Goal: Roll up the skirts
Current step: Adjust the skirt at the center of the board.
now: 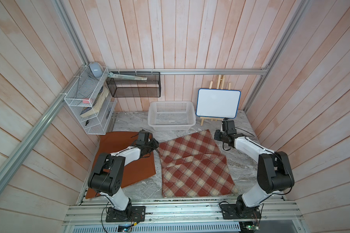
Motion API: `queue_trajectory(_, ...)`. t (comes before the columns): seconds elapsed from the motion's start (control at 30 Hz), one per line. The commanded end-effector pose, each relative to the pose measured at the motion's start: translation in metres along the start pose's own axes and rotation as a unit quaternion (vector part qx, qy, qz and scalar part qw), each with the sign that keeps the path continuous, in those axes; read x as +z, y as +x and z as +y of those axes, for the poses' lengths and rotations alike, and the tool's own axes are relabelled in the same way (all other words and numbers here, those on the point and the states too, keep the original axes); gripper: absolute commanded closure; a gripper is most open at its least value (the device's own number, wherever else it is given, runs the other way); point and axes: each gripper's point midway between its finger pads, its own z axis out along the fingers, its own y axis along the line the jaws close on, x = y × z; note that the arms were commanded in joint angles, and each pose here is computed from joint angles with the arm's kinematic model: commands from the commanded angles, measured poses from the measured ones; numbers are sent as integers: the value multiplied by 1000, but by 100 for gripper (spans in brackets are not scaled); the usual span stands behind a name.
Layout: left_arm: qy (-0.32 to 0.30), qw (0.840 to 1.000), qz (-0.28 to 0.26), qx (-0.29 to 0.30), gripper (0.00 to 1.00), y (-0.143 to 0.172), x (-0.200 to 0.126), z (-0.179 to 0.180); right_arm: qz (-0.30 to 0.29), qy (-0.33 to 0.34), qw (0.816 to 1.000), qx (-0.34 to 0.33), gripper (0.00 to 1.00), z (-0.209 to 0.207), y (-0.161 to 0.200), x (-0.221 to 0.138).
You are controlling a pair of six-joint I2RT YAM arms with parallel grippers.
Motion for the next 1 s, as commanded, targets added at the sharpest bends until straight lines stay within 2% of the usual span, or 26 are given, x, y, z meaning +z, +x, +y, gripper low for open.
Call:
queue_trajectory(0.0, -3, 1000, -3, 16, 53, 3, 12, 7, -3, -7, 1000, -9, 65, 3, -8, 3)
queue_trajectory(0.13, -12, 1000, 8, 18, 56, 5, 24, 11, -5, -8, 1000, -7, 65, 3, -8, 1)
queue_trajectory(0.23, -9, 1000, 4, 19, 66, 5, 26, 10, -9, -10, 1000, -4, 65, 3, -8, -1)
queue_trajectory(0.3, -10, 1000, 2, 22, 80, 4, 27, 11, -6, -11, 1000, -3, 65, 2, -6, 1)
queue_trajectory(0.47, 24, 999, 13, 25, 99, 7, 29, -2, 5, -6, 1000, -4, 65, -1, 3, 5)
queue_trajectory(0.7, 72, 996, 22, 38, 100, 13, 19, -25, -4, -11, 1000, 5, 65, -7, -8, 8)
queue_trajectory(0.8, 84, 995, 18, 43, 100, 13, 12, -30, -14, -37, 999, 5, 64, -3, -22, 13)
queue_trajectory(0.97, 96, 994, 11, 52, 100, 11, 1, -37, -37, -92, 995, -18, 48, 16, -43, 30)
